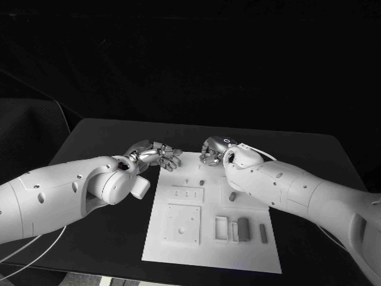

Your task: Assemble the parts on the task board

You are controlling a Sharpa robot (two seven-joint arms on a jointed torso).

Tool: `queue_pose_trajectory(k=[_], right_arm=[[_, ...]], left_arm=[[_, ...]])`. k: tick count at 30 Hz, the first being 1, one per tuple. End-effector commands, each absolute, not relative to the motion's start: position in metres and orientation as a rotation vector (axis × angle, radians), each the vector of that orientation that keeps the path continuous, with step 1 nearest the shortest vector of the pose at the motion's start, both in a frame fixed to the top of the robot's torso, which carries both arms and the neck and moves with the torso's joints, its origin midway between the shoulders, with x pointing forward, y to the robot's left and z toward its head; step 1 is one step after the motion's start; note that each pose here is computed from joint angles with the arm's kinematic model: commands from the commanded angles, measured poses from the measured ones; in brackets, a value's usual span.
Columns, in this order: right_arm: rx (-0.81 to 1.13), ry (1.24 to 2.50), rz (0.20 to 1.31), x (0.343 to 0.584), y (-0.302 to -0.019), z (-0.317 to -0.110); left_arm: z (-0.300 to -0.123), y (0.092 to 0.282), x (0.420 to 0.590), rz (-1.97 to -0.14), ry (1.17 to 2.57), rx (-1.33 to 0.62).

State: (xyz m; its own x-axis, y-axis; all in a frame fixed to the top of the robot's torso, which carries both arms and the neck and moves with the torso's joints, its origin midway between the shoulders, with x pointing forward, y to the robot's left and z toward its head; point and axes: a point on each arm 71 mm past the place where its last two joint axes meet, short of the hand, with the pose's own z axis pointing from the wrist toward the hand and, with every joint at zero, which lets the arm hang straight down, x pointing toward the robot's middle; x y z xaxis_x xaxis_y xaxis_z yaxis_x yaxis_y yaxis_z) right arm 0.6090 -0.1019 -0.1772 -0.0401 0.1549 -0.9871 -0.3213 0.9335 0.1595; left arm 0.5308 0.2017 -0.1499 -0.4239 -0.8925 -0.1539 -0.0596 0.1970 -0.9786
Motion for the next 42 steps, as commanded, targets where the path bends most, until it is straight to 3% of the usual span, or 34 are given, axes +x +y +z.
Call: queue_pose_trajectory(k=[1,42], right_arm=[[-0.15,1.583,0.403,0.6071,-0.0968,-0.1792],[-0.131,1.581,0.411,0.6066,-0.0982,-0.179]], left_arm=[[-0.1484,0.1997,0.5307,-1.333,1.674,-0.907],[-0.149,0.2,0.5319,-1.327,1.677,-0.911]])
